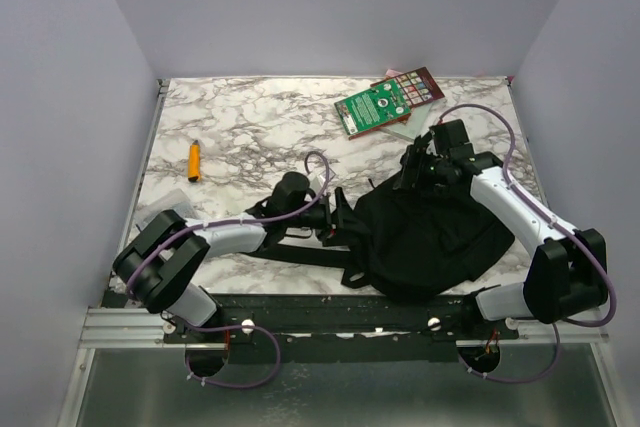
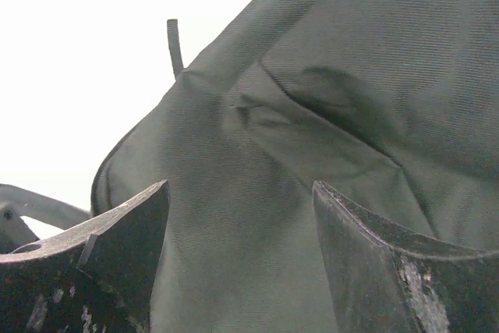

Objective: Pack the student bag
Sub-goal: Adjust the student bag at the center of the board, then unzip the student bag at the center of the board.

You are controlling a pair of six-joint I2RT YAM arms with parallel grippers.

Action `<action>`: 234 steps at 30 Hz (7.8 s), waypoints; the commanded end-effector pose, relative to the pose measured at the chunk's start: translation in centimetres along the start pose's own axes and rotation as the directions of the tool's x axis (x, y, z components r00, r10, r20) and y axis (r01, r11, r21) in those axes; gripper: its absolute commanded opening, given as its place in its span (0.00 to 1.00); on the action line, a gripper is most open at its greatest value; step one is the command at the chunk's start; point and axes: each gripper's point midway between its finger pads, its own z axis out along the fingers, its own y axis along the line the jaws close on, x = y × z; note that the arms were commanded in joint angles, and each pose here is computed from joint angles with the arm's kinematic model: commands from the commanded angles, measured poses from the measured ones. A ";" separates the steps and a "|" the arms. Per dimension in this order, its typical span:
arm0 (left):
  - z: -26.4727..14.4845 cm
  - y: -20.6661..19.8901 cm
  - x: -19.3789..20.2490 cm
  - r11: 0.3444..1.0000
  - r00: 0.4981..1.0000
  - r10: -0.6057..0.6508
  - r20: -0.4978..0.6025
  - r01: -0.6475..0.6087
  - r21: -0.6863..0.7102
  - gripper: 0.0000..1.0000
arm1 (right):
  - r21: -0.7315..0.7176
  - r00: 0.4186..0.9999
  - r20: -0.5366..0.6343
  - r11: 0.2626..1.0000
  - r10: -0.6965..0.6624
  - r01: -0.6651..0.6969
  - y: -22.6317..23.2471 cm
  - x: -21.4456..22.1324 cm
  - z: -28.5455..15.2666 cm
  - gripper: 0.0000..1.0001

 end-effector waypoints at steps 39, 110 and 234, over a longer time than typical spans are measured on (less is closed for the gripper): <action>-1.1 -3.0 -11.7 0.920 0.905 0.390 0.170 -0.372 -0.126 0.00 | 0.017 0.993 -0.024 0.993 0.118 -0.117 -0.5 7.8 -0.3 0.84; 2.5 11.3 -4.2 0.869 0.986 0.153 -0.068 -0.167 -0.466 0.00 | -0.133 0.998 0.053 0.990 -0.042 0.048 4.8 0.2 4.9 0.47; 1.0 1.0 -18.2 0.990 0.969 0.117 0.218 -0.096 -0.105 0.71 | -0.754 0.983 0.129 0.631 -0.134 0.185 15.1 2.0 -0.4 0.01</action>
